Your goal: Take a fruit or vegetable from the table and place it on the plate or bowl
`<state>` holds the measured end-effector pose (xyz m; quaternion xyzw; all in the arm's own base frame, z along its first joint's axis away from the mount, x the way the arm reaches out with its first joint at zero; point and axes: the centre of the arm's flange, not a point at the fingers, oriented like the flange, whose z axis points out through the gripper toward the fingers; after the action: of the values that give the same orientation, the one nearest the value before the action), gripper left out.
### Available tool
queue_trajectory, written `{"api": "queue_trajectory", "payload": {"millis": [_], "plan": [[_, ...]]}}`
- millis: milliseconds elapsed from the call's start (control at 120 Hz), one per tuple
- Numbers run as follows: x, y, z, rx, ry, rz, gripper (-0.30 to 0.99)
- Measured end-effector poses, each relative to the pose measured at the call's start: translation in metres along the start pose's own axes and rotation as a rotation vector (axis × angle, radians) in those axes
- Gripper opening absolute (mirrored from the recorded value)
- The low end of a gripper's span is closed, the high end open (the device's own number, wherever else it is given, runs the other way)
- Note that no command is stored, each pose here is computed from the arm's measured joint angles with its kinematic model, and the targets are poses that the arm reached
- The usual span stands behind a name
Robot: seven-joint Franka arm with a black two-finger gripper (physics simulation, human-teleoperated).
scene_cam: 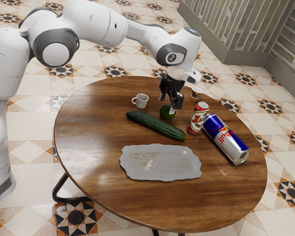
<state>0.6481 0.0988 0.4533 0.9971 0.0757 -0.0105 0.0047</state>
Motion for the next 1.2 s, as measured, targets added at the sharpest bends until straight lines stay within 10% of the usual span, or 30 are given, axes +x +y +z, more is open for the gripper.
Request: {"api": "queue_trajectory", "payload": {"millis": [683,958,1200], "plan": [[0.009,0.002,0.034,-0.002,-0.028,-0.001,0.69],[0.008,0.001,0.027,-0.011,-0.017,-0.011,0.23],[-0.033,0.011,-0.078,0.001,0.113,0.005,0.14]]}}
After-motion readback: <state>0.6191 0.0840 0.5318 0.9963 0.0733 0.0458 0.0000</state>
